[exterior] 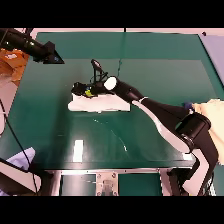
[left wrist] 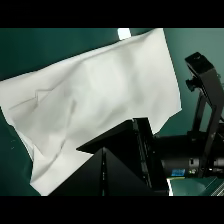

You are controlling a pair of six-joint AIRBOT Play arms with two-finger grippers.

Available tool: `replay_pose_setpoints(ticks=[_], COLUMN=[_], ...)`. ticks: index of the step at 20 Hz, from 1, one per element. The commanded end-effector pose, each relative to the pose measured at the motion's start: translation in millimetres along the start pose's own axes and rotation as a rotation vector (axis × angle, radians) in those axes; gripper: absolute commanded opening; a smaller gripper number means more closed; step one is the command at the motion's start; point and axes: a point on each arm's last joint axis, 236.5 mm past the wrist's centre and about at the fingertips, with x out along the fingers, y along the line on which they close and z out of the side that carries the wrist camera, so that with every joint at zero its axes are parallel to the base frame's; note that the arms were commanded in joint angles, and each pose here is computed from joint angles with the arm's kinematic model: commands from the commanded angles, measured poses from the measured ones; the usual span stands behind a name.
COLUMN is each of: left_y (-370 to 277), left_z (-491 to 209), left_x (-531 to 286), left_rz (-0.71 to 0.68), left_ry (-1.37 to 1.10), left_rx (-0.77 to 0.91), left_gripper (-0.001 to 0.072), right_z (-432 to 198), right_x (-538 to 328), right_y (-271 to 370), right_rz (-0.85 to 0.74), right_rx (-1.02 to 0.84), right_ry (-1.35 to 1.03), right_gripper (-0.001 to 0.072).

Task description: Fold the shirts.

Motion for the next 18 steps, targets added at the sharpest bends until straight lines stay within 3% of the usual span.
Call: replay_pose_setpoints(ticks=[1,6,11,14,18], left_y=[9,10,22,35,38], left_z=[-5,-3,-7,-7,-6], left_x=[-4,-4,-5,-6,-7], left_rz=[0.015,0.018,0.069,0.125,0.139], left_ry=[0.008,0.002,0.015,0.015,0.007], left_rx=[0.013,0.012,-0.006,-0.028,-0.047], left_gripper=[0.0020,0.0020,0.0020,0.0020,0.0020], right_z=[20,78,73,46,26], right_x=[-3,-125,-228,-225,-169], right_y=[-18,-100,-219,-259,-236], right_rz=[-0.006,-0.163,-0.426,-0.450,-0.282], right_rx=[0.063,0.038,0.120,0.227,0.229], right_ry=[-0.037,0.080,0.213,0.223,0.174], right_gripper=[0.0475,0.0473,0.0473,0.0474,0.0475])
